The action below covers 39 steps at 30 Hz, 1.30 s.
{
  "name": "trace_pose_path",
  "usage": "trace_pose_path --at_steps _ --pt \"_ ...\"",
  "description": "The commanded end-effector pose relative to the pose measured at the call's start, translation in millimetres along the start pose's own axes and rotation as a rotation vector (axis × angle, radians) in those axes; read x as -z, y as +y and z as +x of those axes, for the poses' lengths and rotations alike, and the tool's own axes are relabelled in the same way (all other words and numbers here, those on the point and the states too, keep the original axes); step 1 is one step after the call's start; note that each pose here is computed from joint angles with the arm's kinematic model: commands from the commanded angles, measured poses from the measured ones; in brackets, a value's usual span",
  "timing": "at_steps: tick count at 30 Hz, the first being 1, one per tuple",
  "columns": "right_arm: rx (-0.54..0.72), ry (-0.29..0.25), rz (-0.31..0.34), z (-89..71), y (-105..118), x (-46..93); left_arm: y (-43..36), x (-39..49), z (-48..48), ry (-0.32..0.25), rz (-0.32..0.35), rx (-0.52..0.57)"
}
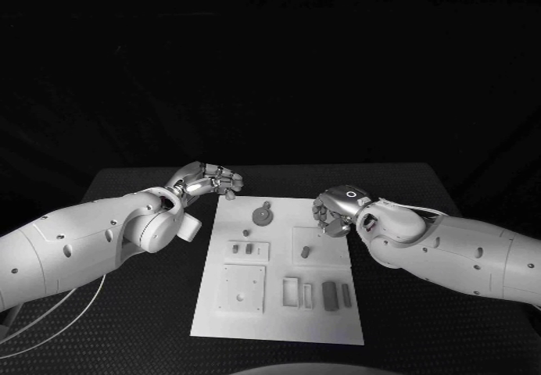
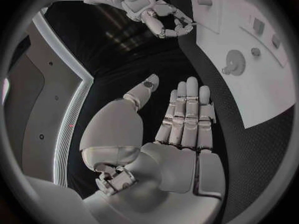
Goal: Assemble the parts on the task board
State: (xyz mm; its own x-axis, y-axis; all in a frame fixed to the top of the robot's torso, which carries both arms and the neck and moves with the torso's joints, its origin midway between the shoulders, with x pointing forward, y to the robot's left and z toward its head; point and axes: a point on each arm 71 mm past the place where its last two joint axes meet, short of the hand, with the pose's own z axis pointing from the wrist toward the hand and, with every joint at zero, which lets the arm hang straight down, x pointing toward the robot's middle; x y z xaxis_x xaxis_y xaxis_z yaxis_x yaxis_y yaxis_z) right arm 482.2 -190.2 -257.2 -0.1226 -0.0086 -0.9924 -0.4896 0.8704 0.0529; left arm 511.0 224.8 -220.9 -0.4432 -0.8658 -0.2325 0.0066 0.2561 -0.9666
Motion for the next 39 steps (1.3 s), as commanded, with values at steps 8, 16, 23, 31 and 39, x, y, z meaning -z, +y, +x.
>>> trace_pose_path --at_steps 8,16,23,31,39 --pt "-0.148 -0.089 -0.086 -16.6 25 1.1 -0.1 -0.9 -2.6 -0.008 0.007 0.005" --pt "-0.154 -0.107 -0.192 -20.6 65 -7.8 0.6 -1.3 -6.8 -0.028 0.011 0.007" --pt "-0.155 -0.079 -0.266 -13.3 98 -15.2 0.7 -5.8 -6.8 -0.03 0.015 0.005" --pt "-0.142 -0.021 -0.338 8.5 134 -17.7 -0.5 -11.7 -4.6 -0.032 0.019 0.003" --pt "-0.111 0.043 -0.38 31.7 152 -14.6 -1.8 -14.7 -0.2 -0.021 0.022 0.005"
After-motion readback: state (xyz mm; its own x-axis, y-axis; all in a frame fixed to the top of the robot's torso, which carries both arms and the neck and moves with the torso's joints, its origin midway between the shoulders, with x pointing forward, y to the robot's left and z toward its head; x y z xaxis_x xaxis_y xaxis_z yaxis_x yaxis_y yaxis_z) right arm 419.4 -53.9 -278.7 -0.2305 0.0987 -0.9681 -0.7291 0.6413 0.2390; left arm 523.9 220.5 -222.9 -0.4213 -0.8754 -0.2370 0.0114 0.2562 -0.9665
